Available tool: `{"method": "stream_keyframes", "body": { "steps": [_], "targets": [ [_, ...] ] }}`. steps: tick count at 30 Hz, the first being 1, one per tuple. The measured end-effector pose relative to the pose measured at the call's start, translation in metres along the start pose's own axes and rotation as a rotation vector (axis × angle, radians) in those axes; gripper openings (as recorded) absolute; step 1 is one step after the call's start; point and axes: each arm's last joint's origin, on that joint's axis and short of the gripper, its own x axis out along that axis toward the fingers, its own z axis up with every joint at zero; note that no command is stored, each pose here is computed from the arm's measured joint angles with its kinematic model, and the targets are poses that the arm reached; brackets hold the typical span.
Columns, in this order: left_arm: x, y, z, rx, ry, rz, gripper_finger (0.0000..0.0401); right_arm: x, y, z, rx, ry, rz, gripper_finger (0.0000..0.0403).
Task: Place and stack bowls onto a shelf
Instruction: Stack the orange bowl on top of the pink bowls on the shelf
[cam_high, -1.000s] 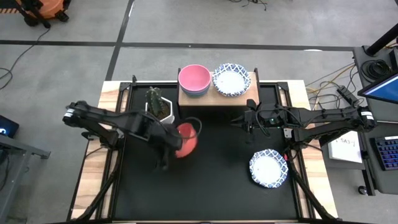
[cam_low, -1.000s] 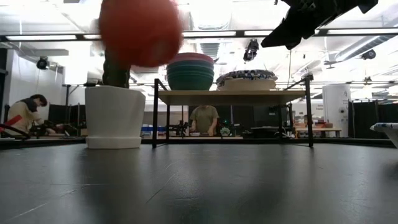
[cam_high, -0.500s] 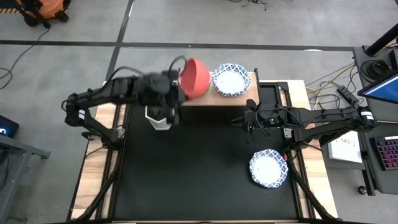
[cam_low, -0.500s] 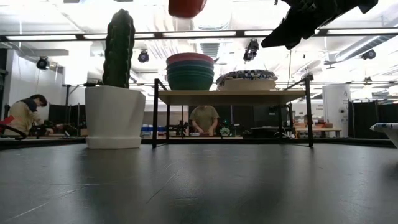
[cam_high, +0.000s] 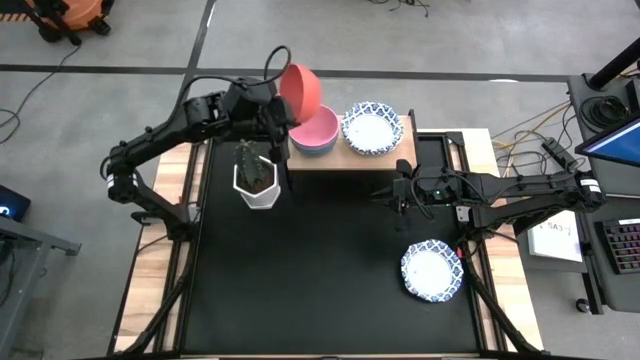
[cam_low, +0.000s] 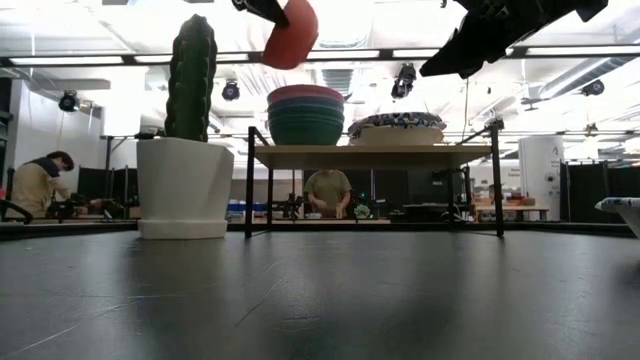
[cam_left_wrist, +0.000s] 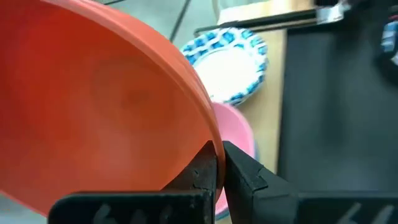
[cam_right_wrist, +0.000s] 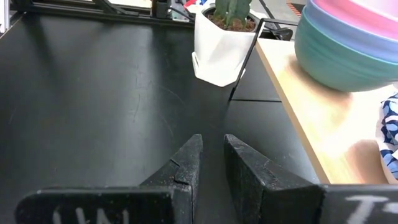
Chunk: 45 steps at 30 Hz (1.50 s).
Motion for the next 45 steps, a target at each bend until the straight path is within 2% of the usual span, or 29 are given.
{"method": "stream_keyframes", "body": {
  "steps": [4, 13, 21, 37, 45],
  "targets": [
    [0.005, -0.002, 0.0, -0.008, 0.006, -0.024, 0.0, 0.0, 0.0, 0.0, 0.0, 0.0, 0.0, 0.0057],
    [0.043, -0.01, -0.005, -0.019, 0.107, -0.067, 0.0, 0.0, 0.0, 0.0, 0.001, 0.005, 0.0, 0.0057],
    [0.058, -0.014, -0.01, -0.023, 0.17, -0.072, 0.0002, 0.0, 0.0, -0.001, 0.001, 0.007, 0.001, 0.0057],
    [0.058, -0.014, -0.007, -0.031, 0.17, -0.07, 0.0055, 0.0, 0.0, -0.001, 0.013, 0.007, 0.001, 0.0057],
    [0.04, -0.006, 0.013, -0.093, 0.047, -0.054, 0.0068, 0.0, 0.0, -0.001, 0.013, 0.008, 0.001, 0.0057]
  ]
}}
